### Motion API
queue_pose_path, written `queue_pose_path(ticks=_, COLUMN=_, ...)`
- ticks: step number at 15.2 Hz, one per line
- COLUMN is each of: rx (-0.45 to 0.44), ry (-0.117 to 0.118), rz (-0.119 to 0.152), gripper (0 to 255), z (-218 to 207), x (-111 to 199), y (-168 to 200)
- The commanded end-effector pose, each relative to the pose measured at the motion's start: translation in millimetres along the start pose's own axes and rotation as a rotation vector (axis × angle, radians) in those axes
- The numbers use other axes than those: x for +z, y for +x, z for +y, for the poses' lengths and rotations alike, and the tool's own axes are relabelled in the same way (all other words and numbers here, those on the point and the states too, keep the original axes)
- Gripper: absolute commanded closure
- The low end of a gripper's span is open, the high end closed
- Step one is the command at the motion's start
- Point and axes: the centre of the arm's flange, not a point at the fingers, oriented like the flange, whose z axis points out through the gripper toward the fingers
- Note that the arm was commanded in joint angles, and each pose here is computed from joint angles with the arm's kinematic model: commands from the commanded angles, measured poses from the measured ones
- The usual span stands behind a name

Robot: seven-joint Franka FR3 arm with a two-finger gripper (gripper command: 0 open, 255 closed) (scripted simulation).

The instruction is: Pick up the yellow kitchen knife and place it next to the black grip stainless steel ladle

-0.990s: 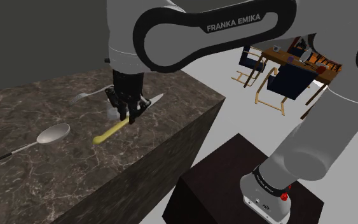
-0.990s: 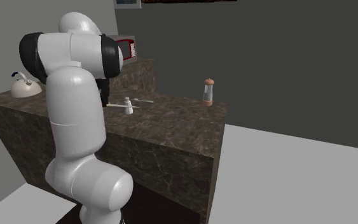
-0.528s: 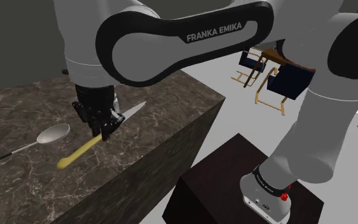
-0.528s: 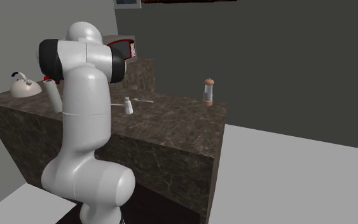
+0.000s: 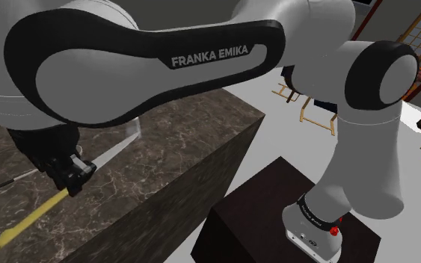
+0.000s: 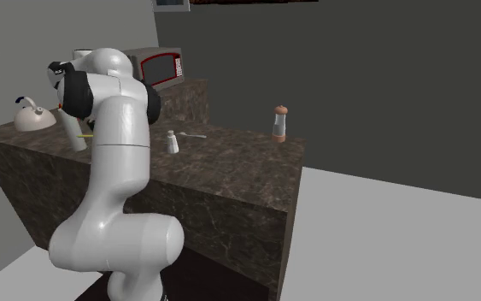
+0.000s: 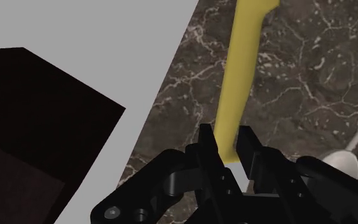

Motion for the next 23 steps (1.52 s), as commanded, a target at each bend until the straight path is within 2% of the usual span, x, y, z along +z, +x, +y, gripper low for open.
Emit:
queue_pose_path(ticks=1, rx=0.002, ry=0.000, rz=0.001, gripper=255, z=-4, x=5, y=-28)
queue_pose_path(ticks=4, rx=0.002, ry=0.000, rz=0.001, gripper=255, z=-13, x=7, y=-63)
queue_pose_path(ticks=23, rx=0.002, ry=0.000, rz=0.001, gripper=255, z=-16, x=105, y=-57)
